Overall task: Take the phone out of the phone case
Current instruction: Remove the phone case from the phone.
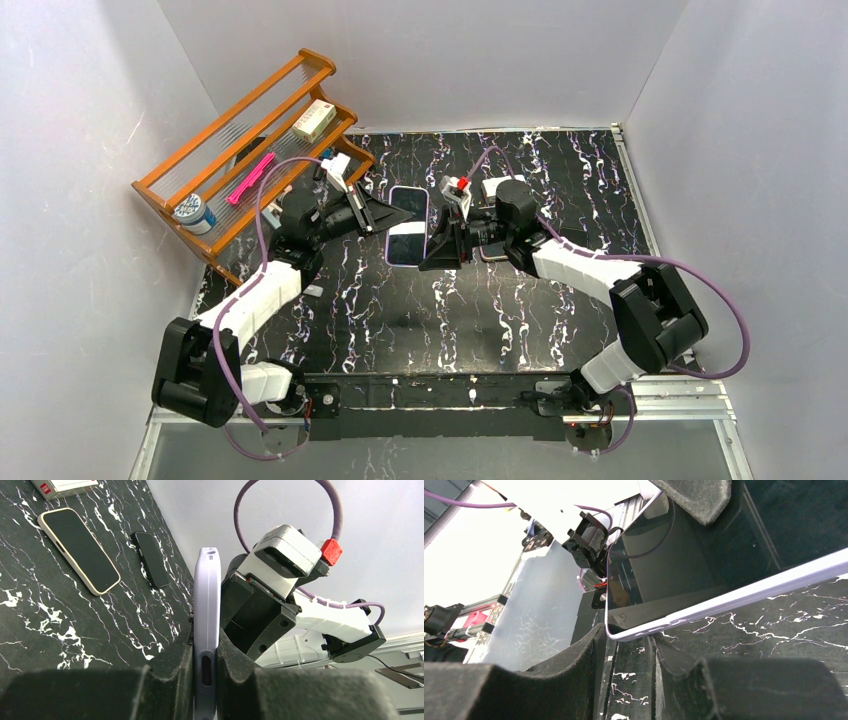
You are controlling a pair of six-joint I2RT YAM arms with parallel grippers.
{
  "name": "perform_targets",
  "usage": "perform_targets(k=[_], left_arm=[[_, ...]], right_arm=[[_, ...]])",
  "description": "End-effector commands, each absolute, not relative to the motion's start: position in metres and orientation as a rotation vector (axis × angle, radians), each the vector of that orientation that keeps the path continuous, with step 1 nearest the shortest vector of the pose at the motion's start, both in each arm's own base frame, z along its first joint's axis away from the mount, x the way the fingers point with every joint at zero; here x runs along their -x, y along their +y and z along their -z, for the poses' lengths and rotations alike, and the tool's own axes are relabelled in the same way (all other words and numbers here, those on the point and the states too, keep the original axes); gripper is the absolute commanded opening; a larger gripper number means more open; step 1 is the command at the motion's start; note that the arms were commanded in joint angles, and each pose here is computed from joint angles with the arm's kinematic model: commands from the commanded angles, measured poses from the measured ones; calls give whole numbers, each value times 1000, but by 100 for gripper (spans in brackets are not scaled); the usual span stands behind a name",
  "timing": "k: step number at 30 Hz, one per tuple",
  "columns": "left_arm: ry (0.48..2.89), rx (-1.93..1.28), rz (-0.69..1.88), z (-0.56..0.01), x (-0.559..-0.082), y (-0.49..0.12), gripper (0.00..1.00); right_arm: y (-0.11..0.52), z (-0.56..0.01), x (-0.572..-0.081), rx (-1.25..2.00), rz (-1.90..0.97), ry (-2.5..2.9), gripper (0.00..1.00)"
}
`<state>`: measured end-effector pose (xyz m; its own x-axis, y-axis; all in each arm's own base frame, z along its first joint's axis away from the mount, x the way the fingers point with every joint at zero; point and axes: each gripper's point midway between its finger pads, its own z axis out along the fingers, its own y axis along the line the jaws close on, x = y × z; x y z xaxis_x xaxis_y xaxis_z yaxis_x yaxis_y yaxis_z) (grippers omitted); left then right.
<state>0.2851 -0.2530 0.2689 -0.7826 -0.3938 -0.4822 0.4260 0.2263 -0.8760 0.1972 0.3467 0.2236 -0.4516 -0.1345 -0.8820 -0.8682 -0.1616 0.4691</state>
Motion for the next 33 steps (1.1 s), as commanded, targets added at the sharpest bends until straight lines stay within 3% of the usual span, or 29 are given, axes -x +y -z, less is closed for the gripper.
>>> perform_targets(k=[1,14,26,33], left_arm=[[1740,-117,1675,-314,-271,-263,0],[1762,31,1726,-312,-267,-276,0],[1772,117,1791,-320,-267,-277,0],[1762,124,1818,-328,-263,-276,0]], right_arm=[[357,-250,-199,1227,-1643,1382,35],[365,-237,-231,1191,-1419,1428,1],[367,-241,-235,1286,-1177,1364,1],[365,-237,-267,1206,-1002,1419,1]])
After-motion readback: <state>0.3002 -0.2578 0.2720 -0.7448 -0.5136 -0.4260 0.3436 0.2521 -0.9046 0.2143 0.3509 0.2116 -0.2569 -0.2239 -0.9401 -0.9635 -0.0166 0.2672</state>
